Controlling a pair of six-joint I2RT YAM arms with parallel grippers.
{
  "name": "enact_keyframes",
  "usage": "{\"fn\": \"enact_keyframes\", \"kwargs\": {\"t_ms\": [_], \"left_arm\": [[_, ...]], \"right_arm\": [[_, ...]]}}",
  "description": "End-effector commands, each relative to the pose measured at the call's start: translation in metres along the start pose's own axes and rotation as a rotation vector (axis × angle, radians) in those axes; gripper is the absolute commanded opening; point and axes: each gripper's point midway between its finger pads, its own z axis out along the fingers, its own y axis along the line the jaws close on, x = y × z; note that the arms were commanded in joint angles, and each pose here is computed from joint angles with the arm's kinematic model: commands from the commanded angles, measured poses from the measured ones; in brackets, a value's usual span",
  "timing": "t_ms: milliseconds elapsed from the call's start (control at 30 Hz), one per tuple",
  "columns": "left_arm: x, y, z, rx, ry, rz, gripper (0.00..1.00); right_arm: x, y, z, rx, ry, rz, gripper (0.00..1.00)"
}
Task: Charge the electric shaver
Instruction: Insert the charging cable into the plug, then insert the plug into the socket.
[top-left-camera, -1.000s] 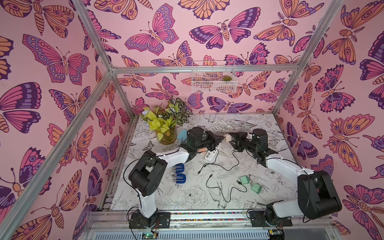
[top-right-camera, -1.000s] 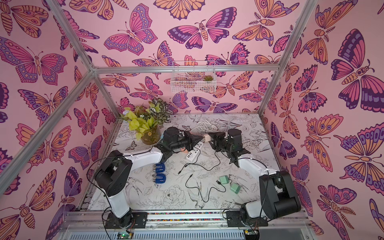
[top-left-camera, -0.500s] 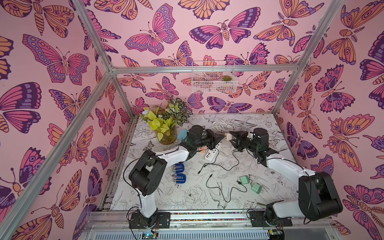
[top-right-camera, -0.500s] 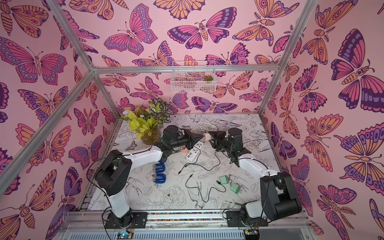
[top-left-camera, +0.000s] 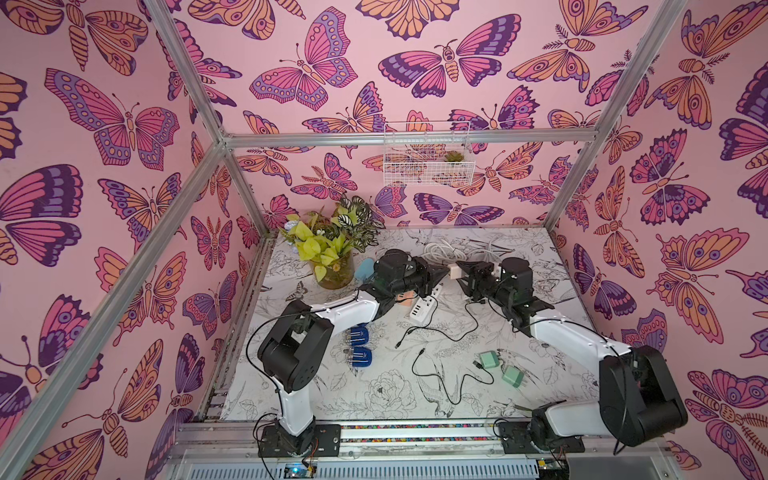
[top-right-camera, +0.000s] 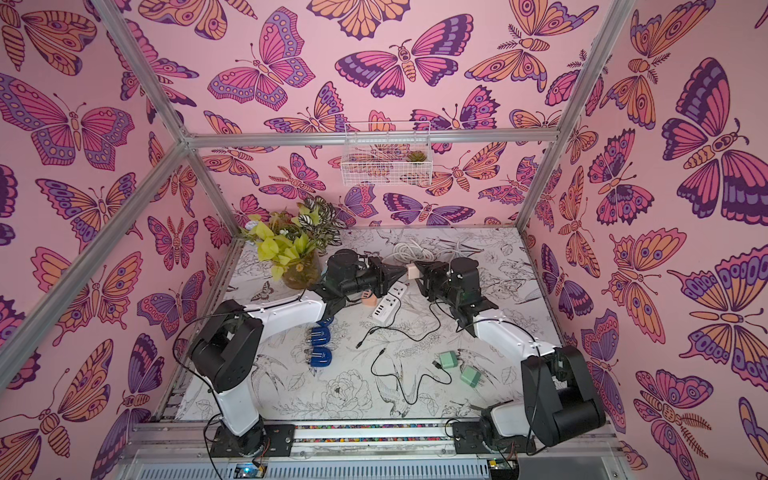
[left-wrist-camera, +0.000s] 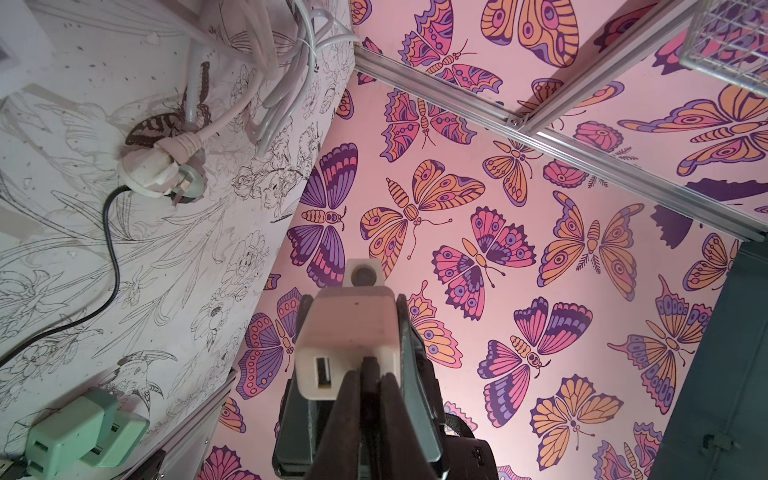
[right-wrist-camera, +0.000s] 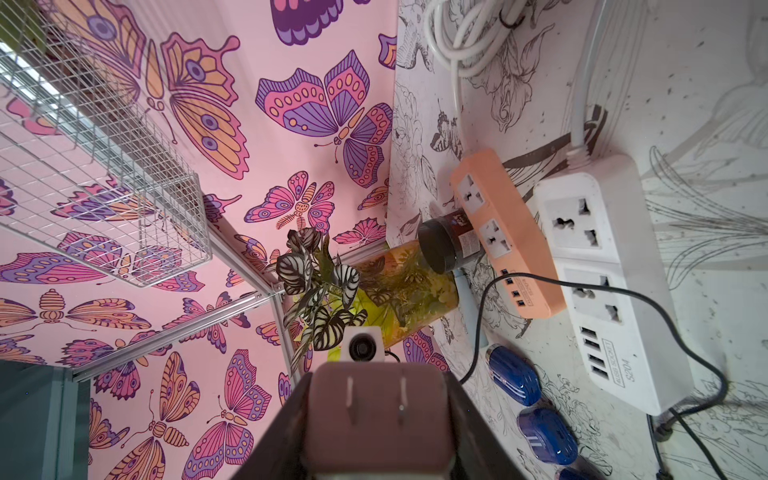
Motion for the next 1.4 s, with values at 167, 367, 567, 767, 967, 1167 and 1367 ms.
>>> {"fn": "enact_keyframes", "kwargs": {"t_ms": [167,367,567,767,967,1167,1367], "left_arm": [[0.015,0.019,0.013,-0.034,0.032,0.021,0.0],[0.018,0.02,0.003,-0.035,0.044,0.049,0.33],[0.015,0.022,-0.04,-0.109,-0.04,0.185,0.82],[0.011,0.023,-0.083,-0.202,-0.113,0.432,0.82],[0.008,0.034,-0.111,-0.301,-0.143,0.688,0.7],[0.017,0.023,-0.114,-0.283,-0.1,0.854,0.65],[0.026,0.027,-0.116,-0.278,-0.051,0.969,0.6]], "right_arm": [[0.091,0.031,-0.012,-0.091,0.344,-0.106,0.0],[0.085,0.018,-0.011,-0.029,0.319,-0.091,0.0],[0.05,0.015,-0.011,0.055,0.202,-0.027,0.0],[0.056,0.005,0.002,0.193,0.236,0.075,0.0],[0.065,0.001,0.005,0.274,0.255,0.129,0.0],[0.071,-0.012,0.01,0.332,0.272,0.213,0.0],[0.074,-0.018,0.015,0.35,0.294,0.272,0.0]]}}
